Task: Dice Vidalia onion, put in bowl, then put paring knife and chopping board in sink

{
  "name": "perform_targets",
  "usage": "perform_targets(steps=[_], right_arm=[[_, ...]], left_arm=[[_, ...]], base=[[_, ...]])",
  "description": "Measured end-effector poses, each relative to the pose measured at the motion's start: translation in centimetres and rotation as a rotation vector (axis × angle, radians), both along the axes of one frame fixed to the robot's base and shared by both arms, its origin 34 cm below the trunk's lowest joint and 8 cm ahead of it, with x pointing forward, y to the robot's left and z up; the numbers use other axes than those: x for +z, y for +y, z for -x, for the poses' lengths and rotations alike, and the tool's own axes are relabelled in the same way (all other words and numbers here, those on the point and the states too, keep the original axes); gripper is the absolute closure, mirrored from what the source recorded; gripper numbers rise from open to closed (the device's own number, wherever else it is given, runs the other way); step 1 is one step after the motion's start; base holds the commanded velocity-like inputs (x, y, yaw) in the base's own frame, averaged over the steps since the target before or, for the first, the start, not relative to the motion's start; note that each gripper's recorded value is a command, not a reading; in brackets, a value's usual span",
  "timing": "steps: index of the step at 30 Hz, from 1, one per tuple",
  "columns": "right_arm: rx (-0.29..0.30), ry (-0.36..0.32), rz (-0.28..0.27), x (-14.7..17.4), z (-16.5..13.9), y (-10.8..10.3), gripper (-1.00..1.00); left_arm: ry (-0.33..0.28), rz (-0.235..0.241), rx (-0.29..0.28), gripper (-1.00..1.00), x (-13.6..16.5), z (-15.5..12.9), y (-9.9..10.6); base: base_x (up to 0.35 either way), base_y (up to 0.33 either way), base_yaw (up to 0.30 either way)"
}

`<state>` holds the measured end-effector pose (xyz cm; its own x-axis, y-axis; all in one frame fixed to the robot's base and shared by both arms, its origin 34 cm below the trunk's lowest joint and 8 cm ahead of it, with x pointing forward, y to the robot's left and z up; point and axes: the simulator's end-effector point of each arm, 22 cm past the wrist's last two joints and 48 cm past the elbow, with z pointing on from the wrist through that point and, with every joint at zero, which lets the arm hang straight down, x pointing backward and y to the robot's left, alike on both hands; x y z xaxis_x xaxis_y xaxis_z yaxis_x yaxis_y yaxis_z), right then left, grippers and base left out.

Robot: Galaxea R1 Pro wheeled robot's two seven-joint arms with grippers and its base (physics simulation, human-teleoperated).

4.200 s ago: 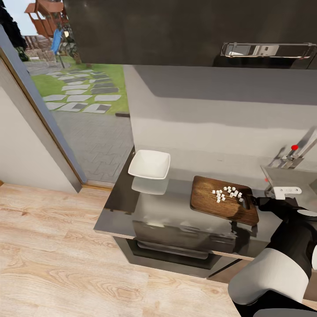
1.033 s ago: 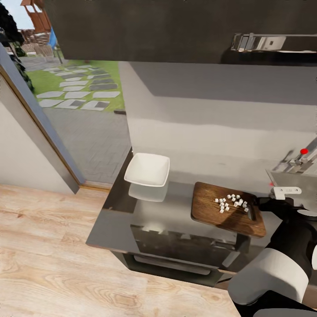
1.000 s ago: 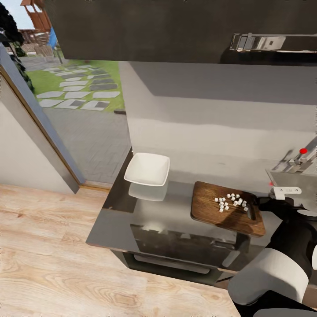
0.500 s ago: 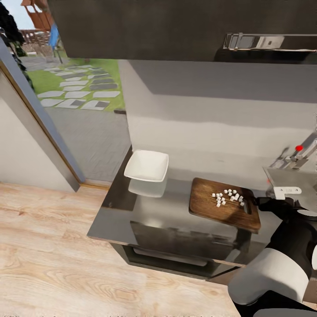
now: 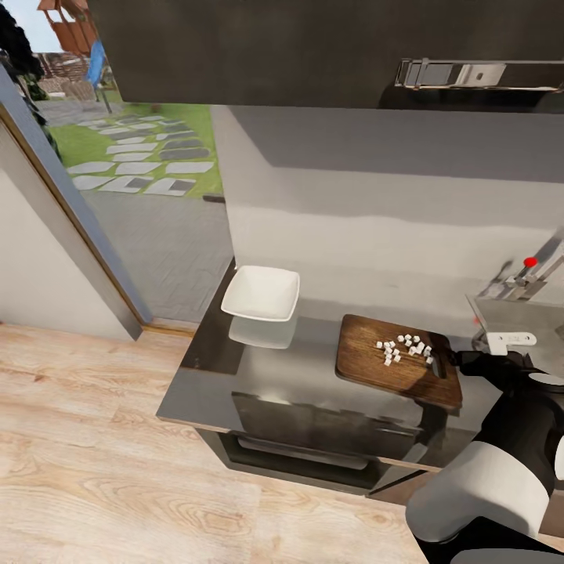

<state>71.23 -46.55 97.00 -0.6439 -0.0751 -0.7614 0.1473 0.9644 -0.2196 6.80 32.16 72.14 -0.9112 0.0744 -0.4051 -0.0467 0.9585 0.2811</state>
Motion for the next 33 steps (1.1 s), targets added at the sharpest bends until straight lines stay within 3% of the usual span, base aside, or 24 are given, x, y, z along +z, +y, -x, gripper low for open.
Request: perform_targets(steps=[33], right_arm=[[0.003, 0.009, 0.0, -0.58, -0.03, 0.07, -1.0]], left_arm=[[0.011, 0.0, 0.0, -1.0, 0.04, 0.32, 0.01]], base=[[0.0, 0.0, 0.0]])
